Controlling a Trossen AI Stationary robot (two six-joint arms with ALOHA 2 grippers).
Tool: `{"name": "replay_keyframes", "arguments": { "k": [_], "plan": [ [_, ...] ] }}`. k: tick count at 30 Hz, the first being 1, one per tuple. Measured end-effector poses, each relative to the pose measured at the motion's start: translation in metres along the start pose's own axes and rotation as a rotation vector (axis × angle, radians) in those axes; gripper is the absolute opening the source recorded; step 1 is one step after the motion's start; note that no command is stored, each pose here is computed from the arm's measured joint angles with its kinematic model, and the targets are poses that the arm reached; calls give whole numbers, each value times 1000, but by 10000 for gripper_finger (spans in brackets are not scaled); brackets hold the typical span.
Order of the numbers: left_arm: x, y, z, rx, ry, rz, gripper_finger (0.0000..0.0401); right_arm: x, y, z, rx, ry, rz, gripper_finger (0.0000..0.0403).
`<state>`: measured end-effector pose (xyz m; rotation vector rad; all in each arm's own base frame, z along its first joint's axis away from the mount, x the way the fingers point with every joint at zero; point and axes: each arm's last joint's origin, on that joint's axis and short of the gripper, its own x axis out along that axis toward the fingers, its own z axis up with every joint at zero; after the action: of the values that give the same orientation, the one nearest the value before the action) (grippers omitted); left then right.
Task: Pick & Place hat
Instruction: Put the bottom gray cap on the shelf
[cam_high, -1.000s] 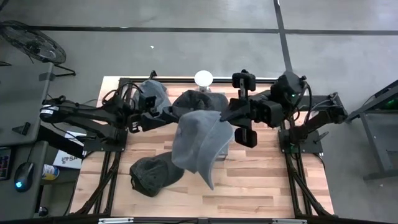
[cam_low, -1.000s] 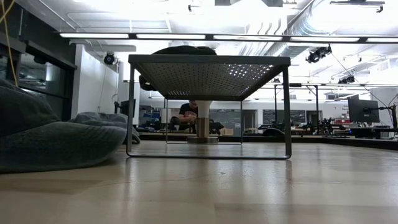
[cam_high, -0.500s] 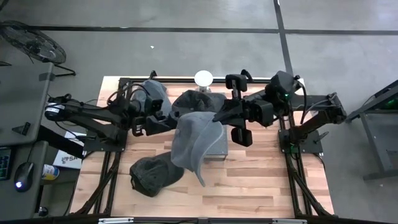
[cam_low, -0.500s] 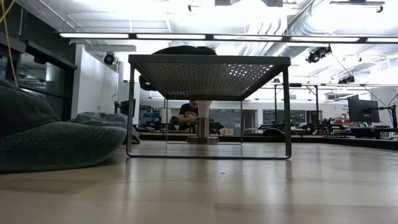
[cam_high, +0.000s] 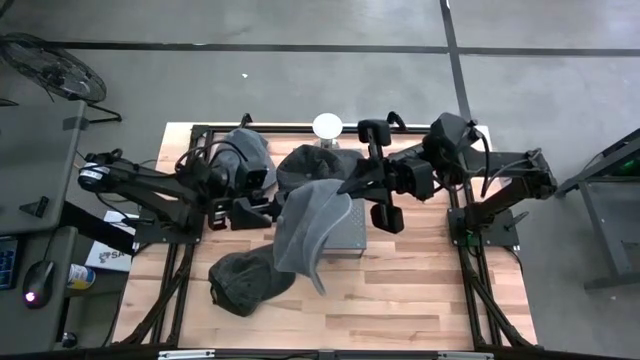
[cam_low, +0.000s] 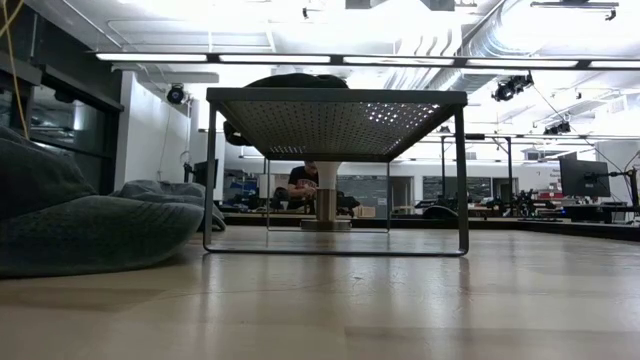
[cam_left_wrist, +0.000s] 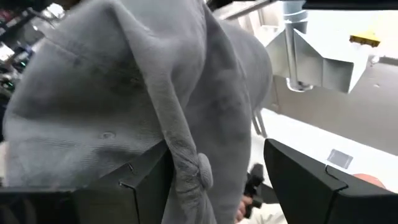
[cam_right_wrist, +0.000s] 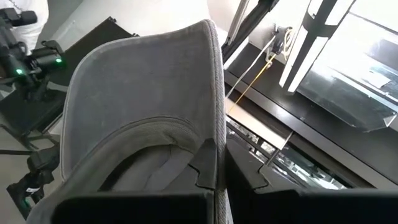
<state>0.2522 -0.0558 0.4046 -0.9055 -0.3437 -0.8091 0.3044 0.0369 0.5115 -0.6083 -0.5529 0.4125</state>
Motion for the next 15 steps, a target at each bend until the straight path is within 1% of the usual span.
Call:
{"name": "replay_keyframes", "arguments": {
  "k": [2, 4, 6, 9, 12, 15],
  "plan": [
    [1, -1, -4, -17, 9, 5, 245, -1, -1, -1, -2, 2, -4, 4],
    [2, 1, -7, -35, 17, 35, 245, -1, -2, -1, -2, 3, -5, 4],
    [2, 3, -8, -38, 22, 60, 245, -2, -3, -2, -3, 6, -6, 4],
    [2, 3, -7, -32, 0, 66, 239, -2, -3, -2, 11, 7, 1, 4],
    [2, 3, -7, -31, -10, 74, 216, -2, -2, -3, 13, 11, 4, 4],
    [2, 3, -7, -32, 2, 68, 181, -2, -2, -3, 13, 10, 5, 4]
  ]
}}
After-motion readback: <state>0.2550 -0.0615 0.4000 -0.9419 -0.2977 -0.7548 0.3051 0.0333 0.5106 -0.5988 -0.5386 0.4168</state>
